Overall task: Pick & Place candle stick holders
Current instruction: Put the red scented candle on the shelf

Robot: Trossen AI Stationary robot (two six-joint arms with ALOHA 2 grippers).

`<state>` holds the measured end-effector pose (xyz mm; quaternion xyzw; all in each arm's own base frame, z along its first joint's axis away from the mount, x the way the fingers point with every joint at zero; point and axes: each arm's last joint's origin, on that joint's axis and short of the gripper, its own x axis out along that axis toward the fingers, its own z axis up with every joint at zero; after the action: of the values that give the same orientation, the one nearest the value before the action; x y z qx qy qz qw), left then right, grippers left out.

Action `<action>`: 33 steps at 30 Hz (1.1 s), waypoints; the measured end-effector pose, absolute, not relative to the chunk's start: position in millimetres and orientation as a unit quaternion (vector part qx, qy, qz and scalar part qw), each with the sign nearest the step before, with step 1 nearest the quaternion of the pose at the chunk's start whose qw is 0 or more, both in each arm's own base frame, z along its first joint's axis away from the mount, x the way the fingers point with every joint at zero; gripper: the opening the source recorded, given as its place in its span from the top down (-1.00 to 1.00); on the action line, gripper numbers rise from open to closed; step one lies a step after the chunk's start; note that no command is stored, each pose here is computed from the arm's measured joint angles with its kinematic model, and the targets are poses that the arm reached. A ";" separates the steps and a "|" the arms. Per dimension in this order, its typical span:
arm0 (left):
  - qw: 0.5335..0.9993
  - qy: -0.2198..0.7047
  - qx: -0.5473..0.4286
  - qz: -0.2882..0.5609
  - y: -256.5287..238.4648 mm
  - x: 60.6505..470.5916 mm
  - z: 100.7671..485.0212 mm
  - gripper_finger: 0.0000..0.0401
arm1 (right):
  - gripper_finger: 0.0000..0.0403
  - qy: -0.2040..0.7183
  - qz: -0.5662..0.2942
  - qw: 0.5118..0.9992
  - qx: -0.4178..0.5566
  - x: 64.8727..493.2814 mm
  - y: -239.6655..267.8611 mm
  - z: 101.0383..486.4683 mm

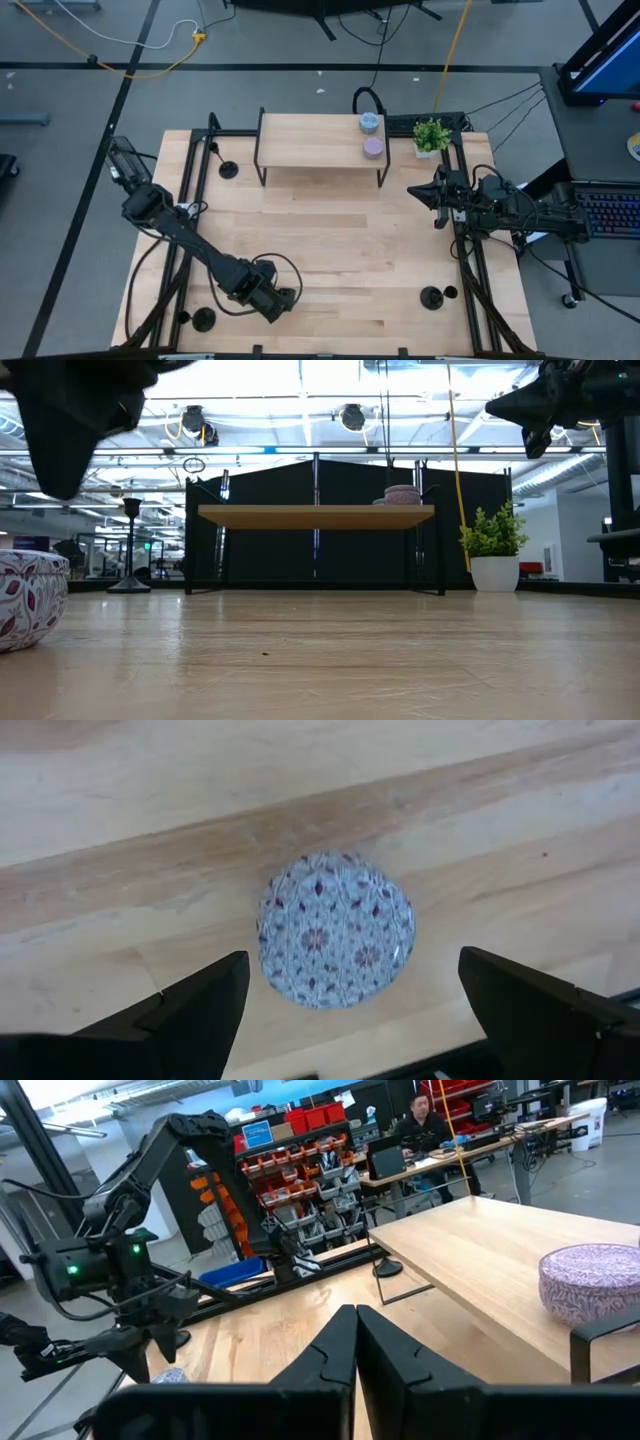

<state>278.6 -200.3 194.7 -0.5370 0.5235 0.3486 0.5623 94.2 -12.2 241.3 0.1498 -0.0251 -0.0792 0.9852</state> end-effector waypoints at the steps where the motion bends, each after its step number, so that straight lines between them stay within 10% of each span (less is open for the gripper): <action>1: 0.563 0.524 -0.536 0.348 -200.2 278.7 194.5 -0.82 | 0.99 -0.025 -0.079 0.985 0.150 94.2 -12.3 241.4; 33: 0.542 0.573 -0.501 0.356 -205.1 291.7 151.2 -0.82 | 0.99 -0.024 -0.079 0.985 0.149 94.2 -12.3 241.1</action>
<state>291.7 -205.1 151.2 -0.5012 0.5726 0.3562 0.5423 94.2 -12.3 241.1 0.1493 -0.0240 -0.0794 0.9853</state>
